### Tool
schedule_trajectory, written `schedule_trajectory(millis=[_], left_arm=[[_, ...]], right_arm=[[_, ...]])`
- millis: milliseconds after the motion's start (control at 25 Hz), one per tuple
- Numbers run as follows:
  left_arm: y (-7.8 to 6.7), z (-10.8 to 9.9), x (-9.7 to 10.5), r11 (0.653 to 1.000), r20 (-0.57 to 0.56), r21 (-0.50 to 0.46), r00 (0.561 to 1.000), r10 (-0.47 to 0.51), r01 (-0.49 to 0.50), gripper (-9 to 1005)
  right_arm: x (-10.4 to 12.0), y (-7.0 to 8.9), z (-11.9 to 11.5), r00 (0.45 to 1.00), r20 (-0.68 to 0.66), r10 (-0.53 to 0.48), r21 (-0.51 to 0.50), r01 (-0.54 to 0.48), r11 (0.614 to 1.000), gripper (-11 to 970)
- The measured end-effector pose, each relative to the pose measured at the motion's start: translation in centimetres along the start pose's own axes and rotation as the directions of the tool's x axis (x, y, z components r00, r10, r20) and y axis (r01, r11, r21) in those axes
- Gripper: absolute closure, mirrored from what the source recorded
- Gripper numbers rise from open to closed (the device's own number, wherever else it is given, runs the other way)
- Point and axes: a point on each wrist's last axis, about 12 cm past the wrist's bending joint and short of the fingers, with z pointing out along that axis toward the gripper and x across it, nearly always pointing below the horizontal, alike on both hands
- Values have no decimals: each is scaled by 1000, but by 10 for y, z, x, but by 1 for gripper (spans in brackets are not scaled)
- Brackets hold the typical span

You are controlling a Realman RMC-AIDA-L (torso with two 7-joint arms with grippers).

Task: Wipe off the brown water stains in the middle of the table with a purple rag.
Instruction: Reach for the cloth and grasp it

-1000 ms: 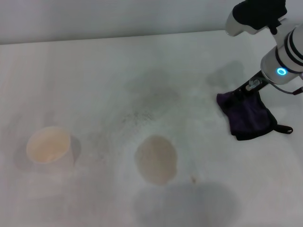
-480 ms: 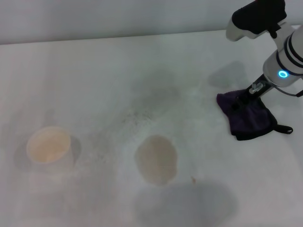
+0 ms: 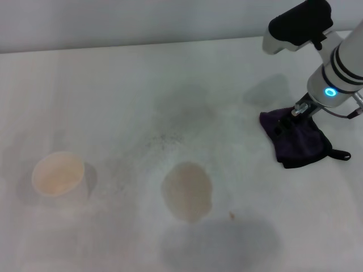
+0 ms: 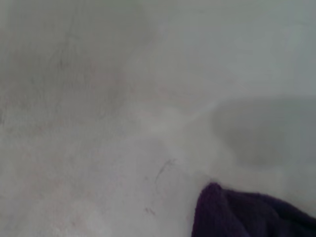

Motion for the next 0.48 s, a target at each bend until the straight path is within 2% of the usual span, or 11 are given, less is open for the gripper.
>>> schedule_trajectory(millis=[280,480], left_arm=[[0,-2,0,1000,-2,0,1000,3,-3,112],[1,-4,0,1000,2,-6,1000,4,-4,112]], right_arm=[[-3,3,5,1000,-10,4,20,-4,1000,424],[-3,1,6,1000,-10,6,36,-5,999,589]])
